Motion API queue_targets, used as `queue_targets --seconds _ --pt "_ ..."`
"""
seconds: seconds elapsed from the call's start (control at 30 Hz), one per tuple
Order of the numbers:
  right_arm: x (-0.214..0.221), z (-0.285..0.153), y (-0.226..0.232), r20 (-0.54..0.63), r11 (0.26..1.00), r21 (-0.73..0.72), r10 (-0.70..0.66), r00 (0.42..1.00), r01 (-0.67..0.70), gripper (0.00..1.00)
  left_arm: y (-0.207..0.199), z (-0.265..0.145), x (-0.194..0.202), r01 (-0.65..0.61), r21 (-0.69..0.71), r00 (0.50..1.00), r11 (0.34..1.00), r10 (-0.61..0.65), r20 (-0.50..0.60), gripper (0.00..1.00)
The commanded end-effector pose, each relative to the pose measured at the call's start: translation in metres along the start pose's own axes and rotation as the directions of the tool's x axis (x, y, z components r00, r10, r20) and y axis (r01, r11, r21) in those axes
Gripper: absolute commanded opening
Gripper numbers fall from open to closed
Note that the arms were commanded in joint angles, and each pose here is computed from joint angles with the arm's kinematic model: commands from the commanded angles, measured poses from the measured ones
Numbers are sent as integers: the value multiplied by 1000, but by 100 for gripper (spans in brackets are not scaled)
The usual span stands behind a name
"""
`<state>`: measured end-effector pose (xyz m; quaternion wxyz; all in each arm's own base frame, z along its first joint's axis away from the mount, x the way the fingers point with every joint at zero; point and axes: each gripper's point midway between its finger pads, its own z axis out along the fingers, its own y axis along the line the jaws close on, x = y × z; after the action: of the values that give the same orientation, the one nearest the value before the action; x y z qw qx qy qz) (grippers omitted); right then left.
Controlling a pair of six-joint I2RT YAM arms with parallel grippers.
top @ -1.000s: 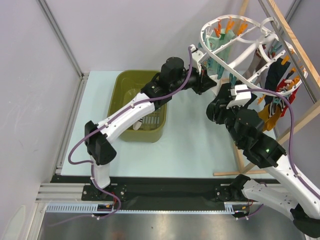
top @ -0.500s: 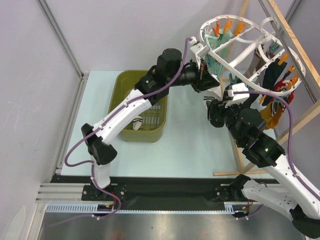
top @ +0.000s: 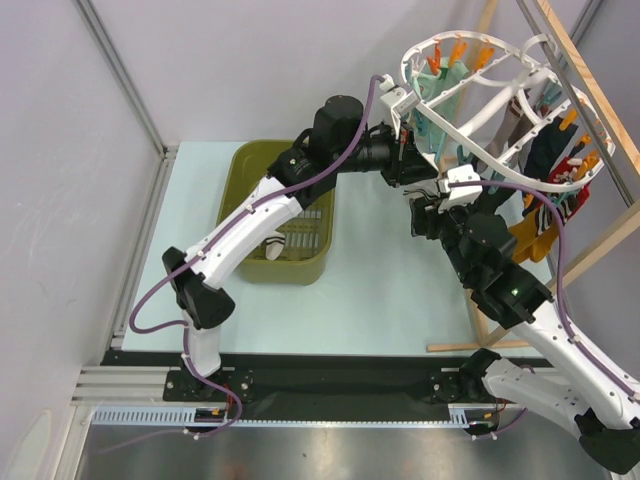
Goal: Remove the socks clipped to the hanger
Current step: Remove the sock from the hanger.
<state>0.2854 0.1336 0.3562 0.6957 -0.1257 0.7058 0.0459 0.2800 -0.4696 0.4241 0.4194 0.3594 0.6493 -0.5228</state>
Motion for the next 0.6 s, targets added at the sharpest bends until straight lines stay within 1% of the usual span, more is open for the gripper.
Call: queue_targets --seconds 0.0,0.07,0.13,0.17,0.27,0.37,0.57 --pt "-21 0 6 85 999 -52 7 996 -3 71 -7 -3 -16 -8 27 999 1000 7 34 8" --pt "-29 -6 8 108 997 -82 15 994 -6 71 -3 -3 -15 -8 26 1000 1000 7 30 8" --pt "-34 -10 10 112 994 -105 23 993 -11 70 -4 -2 -12 -9 57 1000 998 8 18 8" --pt "-44 -12 5 124 994 -107 38 992 -24 69 -2 -4 -12 -4 61 1000 998 3 16 8" --pt "-42 -16 20 56 973 -226 50 997 -36 69 -4 -6 -13 3 85 1000 996 -4 12 8" --pt "-38 -14 20 12 966 -253 58 998 -54 70 -8 -10 -16 1 100 1000 995 -2 15 8" --pt "-37 -15 14 5 970 -236 67 998 -64 72 -9 -12 -16 20 123 1000 992 -21 7 8"
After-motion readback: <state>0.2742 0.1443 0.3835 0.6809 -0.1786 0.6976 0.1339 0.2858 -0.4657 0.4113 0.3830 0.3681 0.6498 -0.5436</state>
